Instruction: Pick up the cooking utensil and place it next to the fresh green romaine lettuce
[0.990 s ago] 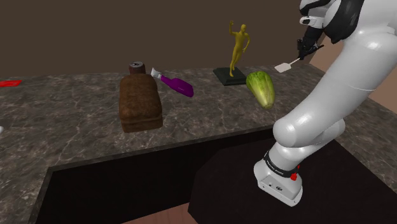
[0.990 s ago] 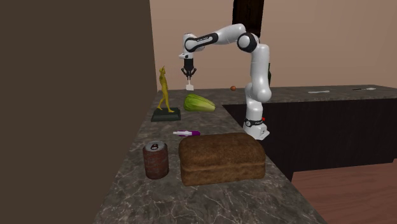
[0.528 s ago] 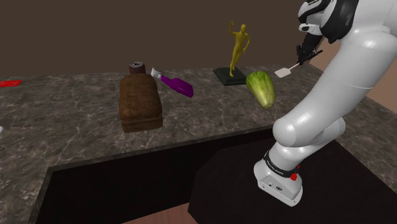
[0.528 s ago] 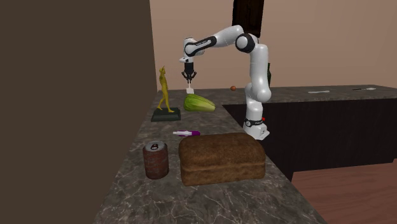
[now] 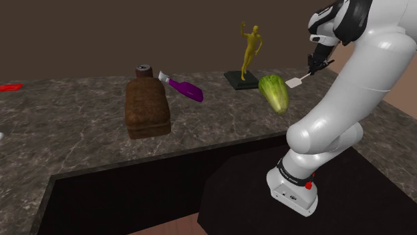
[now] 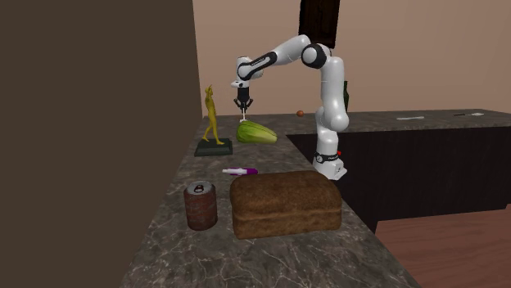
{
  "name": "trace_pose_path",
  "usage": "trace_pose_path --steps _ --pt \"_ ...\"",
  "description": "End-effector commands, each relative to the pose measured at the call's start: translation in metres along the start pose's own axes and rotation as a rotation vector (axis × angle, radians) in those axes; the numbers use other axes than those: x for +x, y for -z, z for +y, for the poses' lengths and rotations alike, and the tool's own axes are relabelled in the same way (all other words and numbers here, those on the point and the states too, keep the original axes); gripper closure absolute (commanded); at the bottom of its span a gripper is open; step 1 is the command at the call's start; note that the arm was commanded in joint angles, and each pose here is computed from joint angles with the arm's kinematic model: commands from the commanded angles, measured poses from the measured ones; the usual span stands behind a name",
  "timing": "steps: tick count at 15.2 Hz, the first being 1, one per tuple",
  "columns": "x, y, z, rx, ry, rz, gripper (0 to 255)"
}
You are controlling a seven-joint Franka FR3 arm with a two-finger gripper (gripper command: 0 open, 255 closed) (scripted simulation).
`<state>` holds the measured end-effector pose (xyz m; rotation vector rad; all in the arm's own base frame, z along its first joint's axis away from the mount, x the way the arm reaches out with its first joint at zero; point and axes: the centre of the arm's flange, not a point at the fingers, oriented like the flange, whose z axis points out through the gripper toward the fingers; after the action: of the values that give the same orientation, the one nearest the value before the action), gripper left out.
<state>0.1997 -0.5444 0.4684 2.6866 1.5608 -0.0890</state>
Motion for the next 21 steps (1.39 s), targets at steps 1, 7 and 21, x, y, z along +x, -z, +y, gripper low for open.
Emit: trace_pose_path --steps 1,7,21 --pt "0.001 -0.01 0.0 -0.001 0.0 0.0 255" --pt "0.003 -0.042 0.0 -0.001 0.0 0.0 255" --pt "0.008 -0.115 0.0 -0.001 0.0 0.0 255"
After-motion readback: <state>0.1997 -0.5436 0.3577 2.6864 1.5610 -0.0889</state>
